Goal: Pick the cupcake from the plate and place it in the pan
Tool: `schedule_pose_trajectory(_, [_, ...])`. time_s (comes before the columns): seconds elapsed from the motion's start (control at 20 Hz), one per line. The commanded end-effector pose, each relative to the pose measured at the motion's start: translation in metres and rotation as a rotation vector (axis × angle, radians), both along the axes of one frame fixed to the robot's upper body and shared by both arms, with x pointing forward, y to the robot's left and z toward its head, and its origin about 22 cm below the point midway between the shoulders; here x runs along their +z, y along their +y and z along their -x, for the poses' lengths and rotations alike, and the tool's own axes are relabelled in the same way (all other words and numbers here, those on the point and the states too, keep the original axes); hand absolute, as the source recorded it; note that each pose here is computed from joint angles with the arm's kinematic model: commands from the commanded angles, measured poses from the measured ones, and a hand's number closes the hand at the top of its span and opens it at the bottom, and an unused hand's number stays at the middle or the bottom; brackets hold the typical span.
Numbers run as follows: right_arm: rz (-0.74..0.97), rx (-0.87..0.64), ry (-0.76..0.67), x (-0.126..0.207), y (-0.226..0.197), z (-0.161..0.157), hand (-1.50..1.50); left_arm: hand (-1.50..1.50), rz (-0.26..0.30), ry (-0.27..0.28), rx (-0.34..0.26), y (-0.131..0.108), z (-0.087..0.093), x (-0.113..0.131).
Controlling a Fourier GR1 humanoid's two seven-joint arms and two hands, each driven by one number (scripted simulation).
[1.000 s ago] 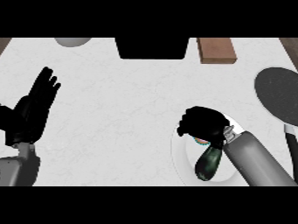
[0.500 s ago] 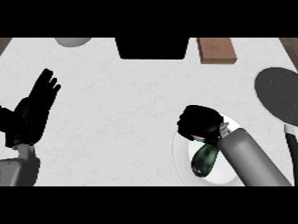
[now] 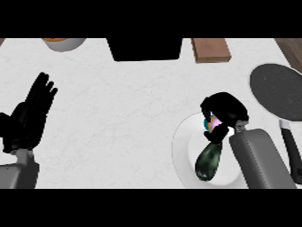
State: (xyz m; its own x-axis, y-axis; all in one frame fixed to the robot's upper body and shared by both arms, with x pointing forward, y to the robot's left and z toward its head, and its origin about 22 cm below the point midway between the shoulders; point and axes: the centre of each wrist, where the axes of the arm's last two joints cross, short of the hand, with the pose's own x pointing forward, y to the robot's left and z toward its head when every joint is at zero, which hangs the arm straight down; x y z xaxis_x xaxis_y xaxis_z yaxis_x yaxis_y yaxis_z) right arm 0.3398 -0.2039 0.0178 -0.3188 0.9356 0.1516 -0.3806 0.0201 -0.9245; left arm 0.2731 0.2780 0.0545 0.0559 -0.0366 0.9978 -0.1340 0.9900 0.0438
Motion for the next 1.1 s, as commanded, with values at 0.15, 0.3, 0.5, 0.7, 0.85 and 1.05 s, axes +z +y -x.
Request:
schedule_pose_trajectory(0.15, [0.038,-0.591,-0.347,0.065,0.020,-0.018,1.50,0.00,0.005,0.009,-0.021,-0.006,0.002,-0.003])
schedule_pose_trajectory(0.3, [0.073,-0.651,-0.522,0.117,0.045,-0.023,1.50,0.00,-0.001,0.005,-0.050,-0.011,-0.005,0.005])
schedule_pose_trajectory(0.5, [0.099,-0.700,-0.617,0.151,0.067,-0.016,1.50,0.00,-0.001,-0.001,-0.042,0.002,-0.007,-0.002])
schedule_pose_trajectory(0.7, [0.080,-0.750,-0.597,0.178,0.054,-0.016,1.50,0.00,0.021,0.007,-0.049,-0.008,0.007,0.022])
schedule_pose_trajectory(0.85, [0.046,-0.828,-0.634,0.196,0.031,-0.013,1.50,0.00,-0.004,0.000,-0.045,-0.007,0.004,-0.002])
schedule_pose_trajectory(1.05, [0.005,-0.904,-0.675,0.184,-0.004,-0.032,1.50,0.00,0.013,-0.004,-0.031,-0.025,-0.017,0.001])
